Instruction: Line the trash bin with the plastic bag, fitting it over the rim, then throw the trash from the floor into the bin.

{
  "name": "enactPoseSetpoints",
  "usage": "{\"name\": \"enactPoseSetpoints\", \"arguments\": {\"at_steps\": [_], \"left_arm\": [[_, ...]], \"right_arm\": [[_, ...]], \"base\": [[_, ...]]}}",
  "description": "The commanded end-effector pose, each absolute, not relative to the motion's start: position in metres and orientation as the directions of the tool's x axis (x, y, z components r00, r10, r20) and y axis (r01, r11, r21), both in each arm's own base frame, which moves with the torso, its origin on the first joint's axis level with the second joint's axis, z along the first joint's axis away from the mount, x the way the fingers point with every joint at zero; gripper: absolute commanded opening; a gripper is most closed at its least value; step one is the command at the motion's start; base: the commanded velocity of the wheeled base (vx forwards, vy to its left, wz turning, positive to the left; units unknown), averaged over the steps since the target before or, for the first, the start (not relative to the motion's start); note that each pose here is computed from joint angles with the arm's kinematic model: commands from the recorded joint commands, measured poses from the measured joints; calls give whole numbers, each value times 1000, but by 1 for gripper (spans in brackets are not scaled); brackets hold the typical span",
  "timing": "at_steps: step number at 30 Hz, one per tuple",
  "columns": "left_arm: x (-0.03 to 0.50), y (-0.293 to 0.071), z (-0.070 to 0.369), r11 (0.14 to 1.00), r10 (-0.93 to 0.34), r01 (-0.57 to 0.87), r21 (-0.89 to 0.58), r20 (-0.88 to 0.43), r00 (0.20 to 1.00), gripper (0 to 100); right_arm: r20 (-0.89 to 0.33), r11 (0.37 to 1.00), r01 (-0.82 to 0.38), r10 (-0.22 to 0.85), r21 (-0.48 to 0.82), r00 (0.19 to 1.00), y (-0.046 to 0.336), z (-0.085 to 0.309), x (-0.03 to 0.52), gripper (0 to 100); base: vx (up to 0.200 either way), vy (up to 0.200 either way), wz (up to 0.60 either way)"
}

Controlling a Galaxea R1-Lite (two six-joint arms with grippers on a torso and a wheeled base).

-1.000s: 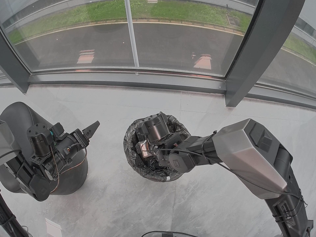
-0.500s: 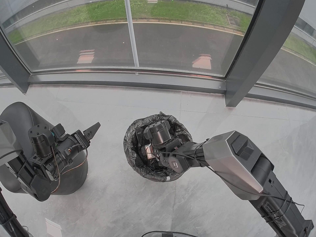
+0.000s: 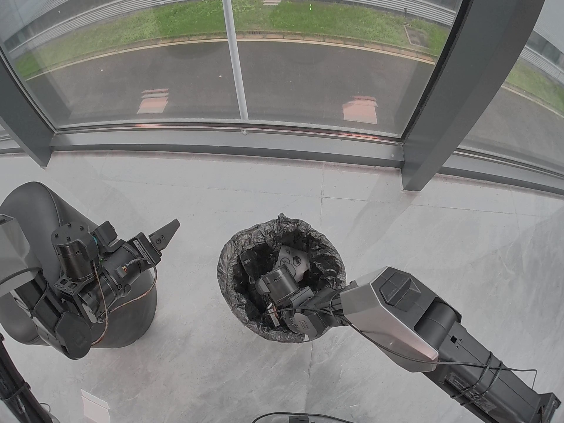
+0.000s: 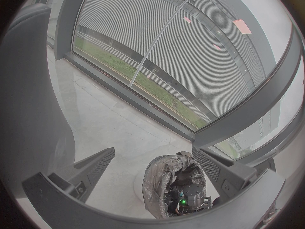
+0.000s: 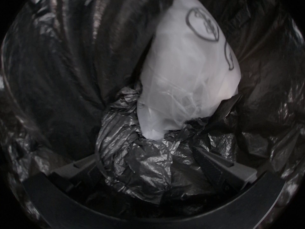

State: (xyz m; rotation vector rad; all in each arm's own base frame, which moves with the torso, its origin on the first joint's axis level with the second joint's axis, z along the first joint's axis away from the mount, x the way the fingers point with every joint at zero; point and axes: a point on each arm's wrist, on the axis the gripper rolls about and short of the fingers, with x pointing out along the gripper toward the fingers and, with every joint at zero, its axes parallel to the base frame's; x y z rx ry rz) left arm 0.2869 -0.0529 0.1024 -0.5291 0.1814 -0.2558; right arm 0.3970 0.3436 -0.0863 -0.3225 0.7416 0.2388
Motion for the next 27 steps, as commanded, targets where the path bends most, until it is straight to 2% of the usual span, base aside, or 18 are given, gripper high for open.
{"name": "enactPoseSetpoints", "arguments": {"at_steps": [1,15,22,25,27], "left_arm": [[287,-53,102,832,-286,193,-519,-105,952,100],[288,-53,100,833,-286,189,-520,-112,952,100],[288,-53,100,833,-286,189,-520,-112,952,100],[287,-54,99,833,-289,191,-520,-114,950,100],[287,-55,99,833,-291,191,-520,-116,950,100]], "right_arm": [[-710,921,-327,84,-213,699,342,-100,395,100],[-739,917,-310,25,-252,673,332,-101,396,100],[-818,878,-345,-85,-331,568,322,-114,383,100],[-859,837,-394,-161,-380,486,314,-140,371,100],[-843,830,-380,-182,-408,506,316,-136,371,100]], "base": [[0,0,0],[0,0,0],[0,0,0],[0,0,0],[0,0,0]]}}
